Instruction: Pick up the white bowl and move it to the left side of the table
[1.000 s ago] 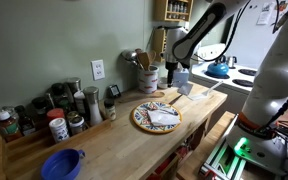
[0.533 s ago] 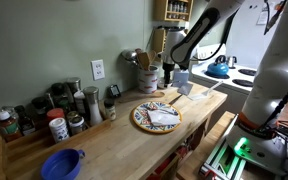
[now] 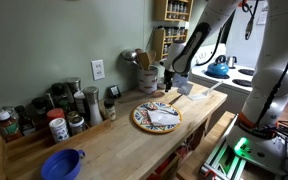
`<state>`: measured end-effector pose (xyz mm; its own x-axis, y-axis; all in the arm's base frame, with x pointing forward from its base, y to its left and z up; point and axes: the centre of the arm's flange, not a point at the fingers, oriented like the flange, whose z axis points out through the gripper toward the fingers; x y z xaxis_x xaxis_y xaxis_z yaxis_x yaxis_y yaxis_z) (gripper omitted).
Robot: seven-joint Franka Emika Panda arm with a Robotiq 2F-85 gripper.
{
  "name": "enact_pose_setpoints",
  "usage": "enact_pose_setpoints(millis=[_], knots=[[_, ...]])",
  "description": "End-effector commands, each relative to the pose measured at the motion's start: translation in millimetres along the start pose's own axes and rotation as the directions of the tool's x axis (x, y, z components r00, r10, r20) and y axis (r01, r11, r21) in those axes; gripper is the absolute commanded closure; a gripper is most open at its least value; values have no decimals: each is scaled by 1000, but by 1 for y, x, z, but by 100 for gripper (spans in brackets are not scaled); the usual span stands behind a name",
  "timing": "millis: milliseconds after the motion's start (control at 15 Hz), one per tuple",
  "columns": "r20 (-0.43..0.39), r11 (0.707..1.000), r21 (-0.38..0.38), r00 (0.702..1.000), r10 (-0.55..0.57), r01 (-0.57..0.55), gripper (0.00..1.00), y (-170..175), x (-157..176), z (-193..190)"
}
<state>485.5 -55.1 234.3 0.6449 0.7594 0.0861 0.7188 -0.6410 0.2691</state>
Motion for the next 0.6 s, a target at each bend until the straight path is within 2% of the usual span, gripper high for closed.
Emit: enact_pose_setpoints(millis=[0,267,333,533], knots=[[-10,999,-33,999,-34,33,0,10,-4,12],[-1,998,-41,999,-51,51,2,19,-2,16],[-4,998,-43,999,-51,50,21,20,-1,17],[6,997,-55,999,-53,54,38,24,1,21]])
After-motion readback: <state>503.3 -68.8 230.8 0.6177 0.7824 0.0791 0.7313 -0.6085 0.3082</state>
